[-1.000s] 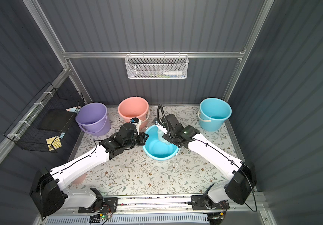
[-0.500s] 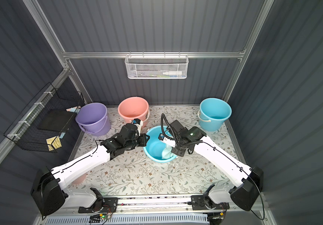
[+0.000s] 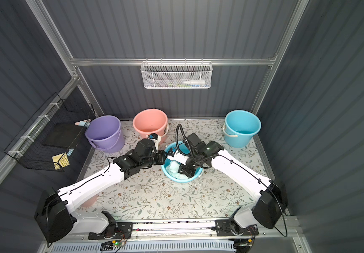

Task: Wipe the inside of the bucket with a cloth
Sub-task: Wipe the dirt from the inside of the bucket, then place the bucket at the center of the board.

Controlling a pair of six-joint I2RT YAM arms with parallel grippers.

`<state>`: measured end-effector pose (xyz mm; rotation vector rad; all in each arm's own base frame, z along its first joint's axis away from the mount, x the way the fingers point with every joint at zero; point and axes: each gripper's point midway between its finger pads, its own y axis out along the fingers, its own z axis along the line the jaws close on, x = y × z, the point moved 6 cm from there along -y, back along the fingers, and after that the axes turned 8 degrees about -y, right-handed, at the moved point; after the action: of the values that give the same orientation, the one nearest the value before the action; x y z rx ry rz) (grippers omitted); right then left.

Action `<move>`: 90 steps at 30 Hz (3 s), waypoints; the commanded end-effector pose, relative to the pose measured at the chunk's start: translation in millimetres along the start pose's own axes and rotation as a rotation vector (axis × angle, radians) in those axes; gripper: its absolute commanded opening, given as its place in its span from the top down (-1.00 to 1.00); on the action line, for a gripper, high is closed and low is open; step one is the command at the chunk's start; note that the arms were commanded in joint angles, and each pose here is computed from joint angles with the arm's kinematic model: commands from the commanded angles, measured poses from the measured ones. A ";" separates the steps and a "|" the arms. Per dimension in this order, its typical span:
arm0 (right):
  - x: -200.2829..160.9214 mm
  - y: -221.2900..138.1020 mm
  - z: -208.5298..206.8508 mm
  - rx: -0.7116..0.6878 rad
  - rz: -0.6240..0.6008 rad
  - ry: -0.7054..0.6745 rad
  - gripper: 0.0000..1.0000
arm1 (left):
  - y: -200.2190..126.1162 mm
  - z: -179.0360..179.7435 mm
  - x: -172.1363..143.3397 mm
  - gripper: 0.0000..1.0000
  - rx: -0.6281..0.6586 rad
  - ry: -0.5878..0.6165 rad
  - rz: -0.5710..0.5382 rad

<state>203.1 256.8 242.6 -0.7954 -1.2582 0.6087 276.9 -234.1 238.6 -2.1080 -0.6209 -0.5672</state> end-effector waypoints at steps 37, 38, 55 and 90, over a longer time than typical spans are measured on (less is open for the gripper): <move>-54.6 -78.6 -27.9 -0.637 0.342 -0.062 1.00 | -16.6 -16.7 20.5 1.00 -0.082 -0.026 -0.092; -57.1 -78.7 -21.4 -0.594 0.340 -0.057 1.00 | -16.6 -17.1 20.6 1.00 -0.084 -0.027 -0.093; -9.2 -33.1 21.1 -0.075 -0.076 0.055 1.00 | -5.7 -32.2 32.1 1.00 -0.129 -0.010 -0.097; -50.9 -238.3 -35.4 -1.310 -0.450 0.677 1.00 | 121.8 -42.2 168.8 1.00 0.004 -0.275 -0.226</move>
<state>220.1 70.9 404.1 -1.4845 -1.0535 -0.9383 458.4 -298.1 281.6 -2.1366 -0.9734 -0.4286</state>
